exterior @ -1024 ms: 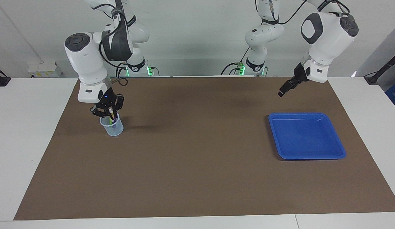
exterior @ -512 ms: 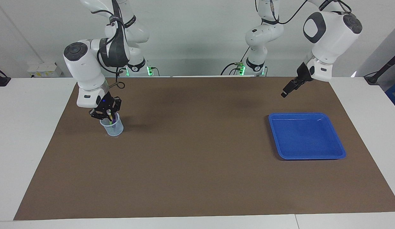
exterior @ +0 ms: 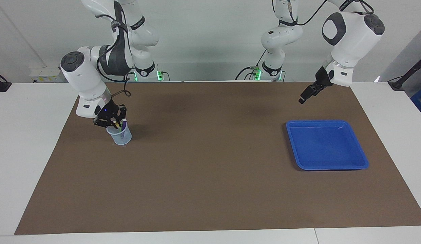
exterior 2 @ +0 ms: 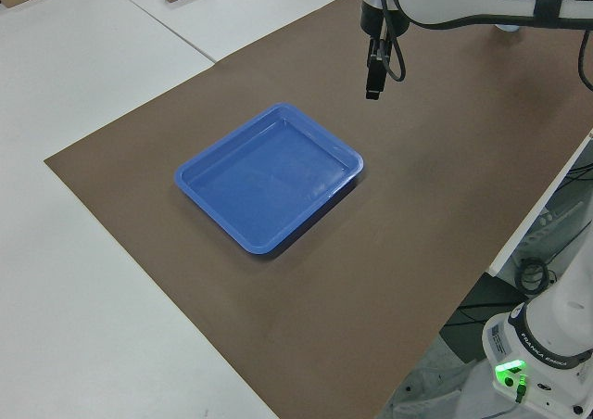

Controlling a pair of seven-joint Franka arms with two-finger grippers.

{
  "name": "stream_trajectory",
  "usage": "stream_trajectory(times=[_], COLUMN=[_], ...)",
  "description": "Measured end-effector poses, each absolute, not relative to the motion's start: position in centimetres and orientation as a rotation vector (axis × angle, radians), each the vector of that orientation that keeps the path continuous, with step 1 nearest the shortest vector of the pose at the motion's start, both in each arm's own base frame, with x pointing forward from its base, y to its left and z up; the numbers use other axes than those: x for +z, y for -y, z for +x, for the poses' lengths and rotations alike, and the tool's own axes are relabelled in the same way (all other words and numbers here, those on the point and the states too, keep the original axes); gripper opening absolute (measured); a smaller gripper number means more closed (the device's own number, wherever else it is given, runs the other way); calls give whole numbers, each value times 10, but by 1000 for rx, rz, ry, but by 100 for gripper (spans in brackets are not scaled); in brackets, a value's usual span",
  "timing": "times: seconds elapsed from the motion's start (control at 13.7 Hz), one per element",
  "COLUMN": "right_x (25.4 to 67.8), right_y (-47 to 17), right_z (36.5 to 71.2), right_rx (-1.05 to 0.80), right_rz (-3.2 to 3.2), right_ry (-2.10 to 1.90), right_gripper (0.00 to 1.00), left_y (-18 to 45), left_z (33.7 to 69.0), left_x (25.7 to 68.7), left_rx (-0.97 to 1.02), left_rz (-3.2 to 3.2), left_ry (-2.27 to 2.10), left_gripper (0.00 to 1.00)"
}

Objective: Transfer and insert pens with both arms
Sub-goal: 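Lower the yellow pen into the clear cup with the right gripper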

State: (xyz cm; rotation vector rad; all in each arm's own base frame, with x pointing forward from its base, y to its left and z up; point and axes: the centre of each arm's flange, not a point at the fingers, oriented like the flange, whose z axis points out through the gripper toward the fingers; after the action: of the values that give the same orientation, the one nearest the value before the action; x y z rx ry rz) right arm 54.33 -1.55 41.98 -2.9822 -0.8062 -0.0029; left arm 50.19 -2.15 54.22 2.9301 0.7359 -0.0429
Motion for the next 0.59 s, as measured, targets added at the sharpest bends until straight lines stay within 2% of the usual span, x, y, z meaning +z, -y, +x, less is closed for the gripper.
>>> stream_trajectory(times=[0.22,0.29,0.59], right_x=[419,418,428], right_y=[17,19,28], right_z=[543,542,541], right_rx=[1,1,26], right_rz=[-2985,-2987,-2983], right_ry=[788,781,751], right_gripper=[20,28,75], left_y=[-6,-12,-26], left_z=[522,527,536], left_x=[584,598,640], left_rx=[36,62,170], left_rz=[2968,3005,3183], left_ry=[-654,-595,-181], left_gripper=[100,100,100])
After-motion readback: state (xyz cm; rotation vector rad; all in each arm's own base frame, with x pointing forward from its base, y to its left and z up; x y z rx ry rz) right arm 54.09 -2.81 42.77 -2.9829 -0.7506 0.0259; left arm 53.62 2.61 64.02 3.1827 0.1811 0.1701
